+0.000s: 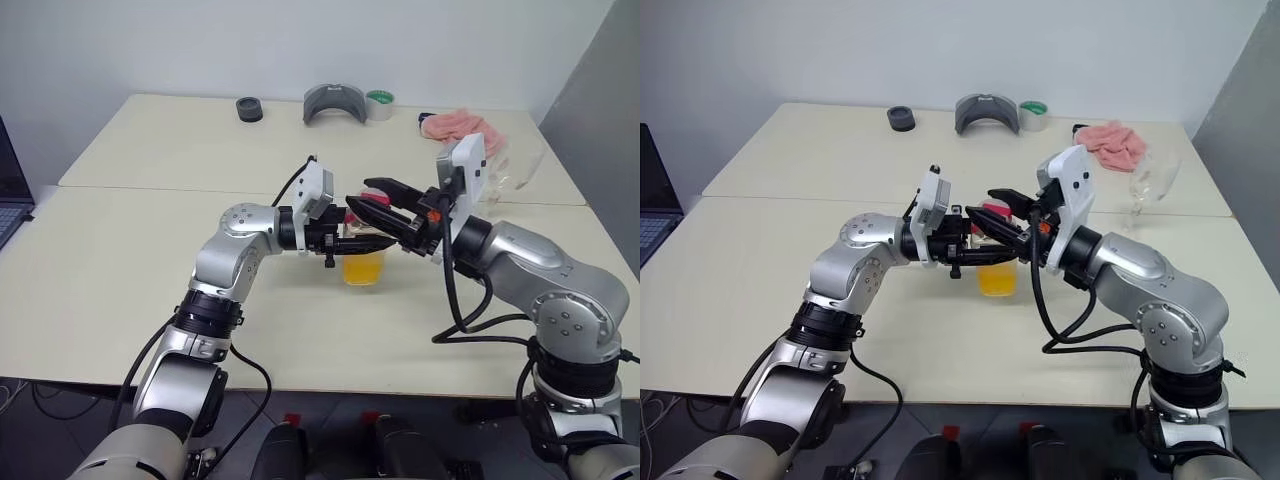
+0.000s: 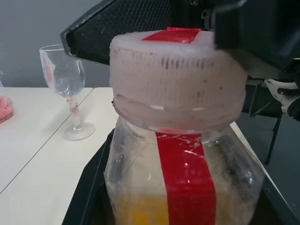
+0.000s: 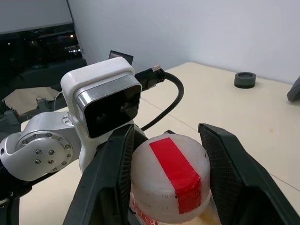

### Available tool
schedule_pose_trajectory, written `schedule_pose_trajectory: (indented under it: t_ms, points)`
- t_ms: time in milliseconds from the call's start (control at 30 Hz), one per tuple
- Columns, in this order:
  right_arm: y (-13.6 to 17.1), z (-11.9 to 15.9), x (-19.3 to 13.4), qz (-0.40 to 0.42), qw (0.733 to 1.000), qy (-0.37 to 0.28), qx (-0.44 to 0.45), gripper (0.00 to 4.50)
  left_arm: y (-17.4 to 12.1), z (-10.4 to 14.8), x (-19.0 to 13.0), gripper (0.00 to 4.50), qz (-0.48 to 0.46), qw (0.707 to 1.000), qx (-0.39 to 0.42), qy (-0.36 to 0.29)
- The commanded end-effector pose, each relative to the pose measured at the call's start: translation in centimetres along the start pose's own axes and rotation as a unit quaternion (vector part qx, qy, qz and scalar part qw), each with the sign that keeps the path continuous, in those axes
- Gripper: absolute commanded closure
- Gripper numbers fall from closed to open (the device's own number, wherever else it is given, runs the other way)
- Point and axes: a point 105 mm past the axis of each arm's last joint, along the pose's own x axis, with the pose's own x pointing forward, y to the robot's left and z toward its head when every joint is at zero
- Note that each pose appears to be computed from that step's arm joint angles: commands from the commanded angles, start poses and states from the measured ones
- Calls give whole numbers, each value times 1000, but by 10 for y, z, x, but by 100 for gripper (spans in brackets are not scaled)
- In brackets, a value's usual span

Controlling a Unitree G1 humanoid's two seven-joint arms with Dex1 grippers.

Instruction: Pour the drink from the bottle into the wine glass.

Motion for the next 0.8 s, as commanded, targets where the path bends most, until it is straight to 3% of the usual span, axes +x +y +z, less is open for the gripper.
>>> schedule_pose_trajectory:
  t_ms: [33, 300, 500, 800]
  points:
    - [7, 13, 0, 49, 998, -18, -31, 264, -5, 22, 1, 263, -8, 999, 31, -27]
    - [14, 23, -3, 200, 979, -20, -30, 264, -19, 25, 3, 263, -18, 999, 27, -31]
    - [13, 32, 2, 307, 950, -18, -49, 264, -30, 29, 1, 263, -21, 999, 23, -35]
    - [20, 17, 6, 402, 911, 13, -87, 264, -35, 32, -1, 263, -24, 999, 21, -35]
